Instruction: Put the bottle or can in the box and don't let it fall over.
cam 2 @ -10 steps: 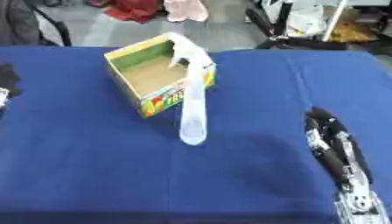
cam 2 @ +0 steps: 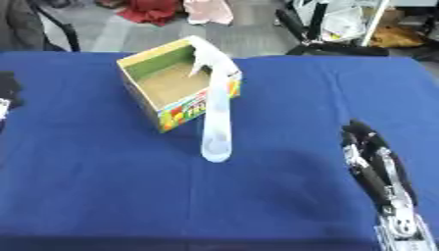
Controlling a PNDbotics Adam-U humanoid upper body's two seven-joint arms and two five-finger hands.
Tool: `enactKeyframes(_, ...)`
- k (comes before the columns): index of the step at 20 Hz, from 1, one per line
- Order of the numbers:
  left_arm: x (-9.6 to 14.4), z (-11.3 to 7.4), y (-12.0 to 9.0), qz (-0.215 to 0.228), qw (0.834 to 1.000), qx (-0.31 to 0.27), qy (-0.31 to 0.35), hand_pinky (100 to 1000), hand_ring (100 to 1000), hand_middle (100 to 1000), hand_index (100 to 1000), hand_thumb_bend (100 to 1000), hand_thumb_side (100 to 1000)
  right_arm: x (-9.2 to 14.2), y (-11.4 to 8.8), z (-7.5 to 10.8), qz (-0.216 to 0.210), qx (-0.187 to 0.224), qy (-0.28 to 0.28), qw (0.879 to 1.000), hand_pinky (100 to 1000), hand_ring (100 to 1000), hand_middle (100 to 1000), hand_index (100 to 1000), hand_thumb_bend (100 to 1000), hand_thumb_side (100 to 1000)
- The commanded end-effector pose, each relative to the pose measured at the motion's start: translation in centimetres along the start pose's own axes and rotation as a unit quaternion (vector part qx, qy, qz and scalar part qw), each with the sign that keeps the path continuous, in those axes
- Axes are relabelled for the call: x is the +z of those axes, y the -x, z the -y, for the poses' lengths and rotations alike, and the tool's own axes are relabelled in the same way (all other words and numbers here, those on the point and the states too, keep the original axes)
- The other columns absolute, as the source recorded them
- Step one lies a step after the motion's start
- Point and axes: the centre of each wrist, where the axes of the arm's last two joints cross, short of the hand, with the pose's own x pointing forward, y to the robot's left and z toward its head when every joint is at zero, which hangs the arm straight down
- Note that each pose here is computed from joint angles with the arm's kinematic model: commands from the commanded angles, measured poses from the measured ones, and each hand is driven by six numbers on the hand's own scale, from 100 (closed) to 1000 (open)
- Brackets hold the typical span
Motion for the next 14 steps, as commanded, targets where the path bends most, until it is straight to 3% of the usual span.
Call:
enactKeyframes(1, -0.3, -0.3, -0.8, 0.016, 1.000, -0.003, 0.000, 851, 882, 895, 879, 605, 801, -1.0, -0.9, 0.6, 0.019, 0.016, -0.012, 1.000, 905, 851, 797, 895, 121, 621)
enactKeyframes(7, -0.3, -0.2, -0.8, 0.017, 1.000, -0.003, 0.009, 851, 883, 895, 879, 603, 803, -4.3, -2.1, -0.4, 0.048, 0.045, -0.089, 0.994, 903, 854, 801, 925, 215, 677)
enactKeyframes(14, -0.3, 0.0, -0.8, 0.017, 1.000, -0.003, 0.017, 852, 884, 896, 880, 602, 804, -8.6, -3.3, -2.6, 0.081, 0.080, -0.190, 0.975, 899, 861, 808, 994, 314, 710)
